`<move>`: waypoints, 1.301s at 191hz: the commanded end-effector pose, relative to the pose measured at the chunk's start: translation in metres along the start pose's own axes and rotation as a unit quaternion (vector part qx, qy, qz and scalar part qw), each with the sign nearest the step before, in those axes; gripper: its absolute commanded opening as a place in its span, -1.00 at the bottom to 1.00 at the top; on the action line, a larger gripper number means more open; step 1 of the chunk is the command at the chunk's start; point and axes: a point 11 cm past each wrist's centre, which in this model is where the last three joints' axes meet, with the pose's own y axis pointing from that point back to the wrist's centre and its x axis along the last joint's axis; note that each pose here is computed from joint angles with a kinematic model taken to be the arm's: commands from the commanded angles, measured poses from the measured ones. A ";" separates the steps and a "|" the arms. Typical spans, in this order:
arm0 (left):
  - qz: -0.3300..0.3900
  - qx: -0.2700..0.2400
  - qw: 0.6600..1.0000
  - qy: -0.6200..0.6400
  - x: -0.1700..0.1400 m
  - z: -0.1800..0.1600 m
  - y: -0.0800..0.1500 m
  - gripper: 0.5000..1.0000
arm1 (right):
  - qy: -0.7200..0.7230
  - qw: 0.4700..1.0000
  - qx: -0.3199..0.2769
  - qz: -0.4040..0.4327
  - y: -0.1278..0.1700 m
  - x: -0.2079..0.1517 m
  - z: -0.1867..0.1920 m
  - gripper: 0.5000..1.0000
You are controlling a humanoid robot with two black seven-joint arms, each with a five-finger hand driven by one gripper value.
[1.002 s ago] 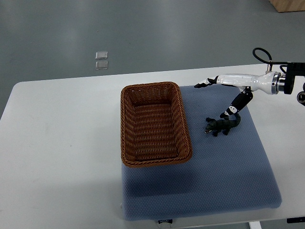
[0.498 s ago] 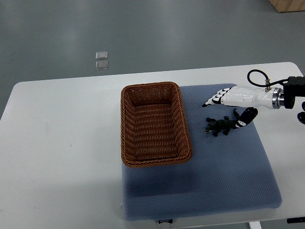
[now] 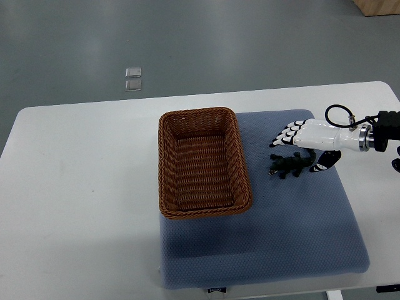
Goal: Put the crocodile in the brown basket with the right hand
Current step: 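Lower the right hand and close its fingers around the crocodile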
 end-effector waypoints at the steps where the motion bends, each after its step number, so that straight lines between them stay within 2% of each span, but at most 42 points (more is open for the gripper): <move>1: 0.000 0.000 1.000 0.000 0.000 0.000 0.000 1.00 | 0.003 1.000 -0.001 -0.003 -0.001 -0.002 0.001 0.73; 82: 0.000 0.000 1.000 0.000 0.000 0.000 0.000 1.00 | 0.000 1.000 0.011 -0.001 -0.019 -0.004 -0.008 0.73; 141: 0.000 0.000 1.000 0.000 0.000 0.000 0.000 1.00 | -0.002 1.000 0.008 -0.002 -0.022 -0.005 -0.007 0.71; 193: 0.000 0.000 1.000 0.000 0.000 0.000 0.000 1.00 | -0.001 1.000 0.003 -0.003 -0.023 -0.006 -0.004 0.60; 212: 0.000 0.000 1.000 0.000 0.000 0.000 0.000 1.00 | -0.001 1.000 0.002 -0.002 -0.023 -0.007 -0.004 0.48; 248: 0.000 -0.001 1.000 0.000 0.000 0.000 0.000 1.00 | -0.005 1.000 0.001 -0.004 -0.022 -0.010 -0.004 0.47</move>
